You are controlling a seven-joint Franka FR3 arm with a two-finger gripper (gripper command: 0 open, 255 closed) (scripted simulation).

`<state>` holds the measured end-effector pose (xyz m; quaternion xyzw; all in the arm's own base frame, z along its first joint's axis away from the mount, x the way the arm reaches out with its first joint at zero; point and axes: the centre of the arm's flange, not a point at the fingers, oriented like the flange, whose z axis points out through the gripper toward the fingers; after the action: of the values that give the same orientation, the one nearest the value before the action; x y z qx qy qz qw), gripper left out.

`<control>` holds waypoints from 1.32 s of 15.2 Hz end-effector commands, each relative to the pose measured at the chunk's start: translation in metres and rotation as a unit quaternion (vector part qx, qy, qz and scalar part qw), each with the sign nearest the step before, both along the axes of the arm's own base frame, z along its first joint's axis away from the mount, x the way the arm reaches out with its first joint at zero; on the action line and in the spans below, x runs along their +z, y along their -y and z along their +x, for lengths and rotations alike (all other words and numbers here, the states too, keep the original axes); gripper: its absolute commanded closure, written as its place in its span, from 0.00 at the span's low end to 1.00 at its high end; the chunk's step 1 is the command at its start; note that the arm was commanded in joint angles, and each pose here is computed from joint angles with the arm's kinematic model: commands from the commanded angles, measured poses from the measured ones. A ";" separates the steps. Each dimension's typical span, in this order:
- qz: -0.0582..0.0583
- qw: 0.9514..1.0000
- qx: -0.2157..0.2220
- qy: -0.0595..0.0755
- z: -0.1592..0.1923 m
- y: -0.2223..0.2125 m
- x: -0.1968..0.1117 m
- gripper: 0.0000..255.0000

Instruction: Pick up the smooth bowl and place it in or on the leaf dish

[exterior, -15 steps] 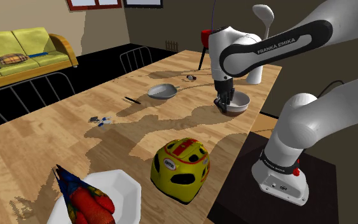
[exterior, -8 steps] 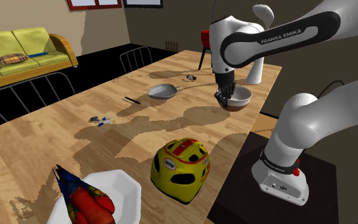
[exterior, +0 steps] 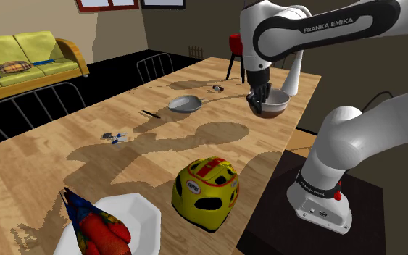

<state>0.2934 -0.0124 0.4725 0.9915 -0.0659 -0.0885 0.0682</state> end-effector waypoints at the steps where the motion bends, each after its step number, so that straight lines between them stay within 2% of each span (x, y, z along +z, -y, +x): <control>1: 0.000 1.000 0.000 0.000 0.000 0.000 0.011 1.00; 8: 0.000 1.000 0.000 0.000 0.000 0.000 0.048 1.00; 20: 0.000 1.000 0.000 0.000 0.153 -0.040 0.054 1.00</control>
<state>0.4338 0.0234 0.5261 0.9915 -0.0659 -0.0886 0.0684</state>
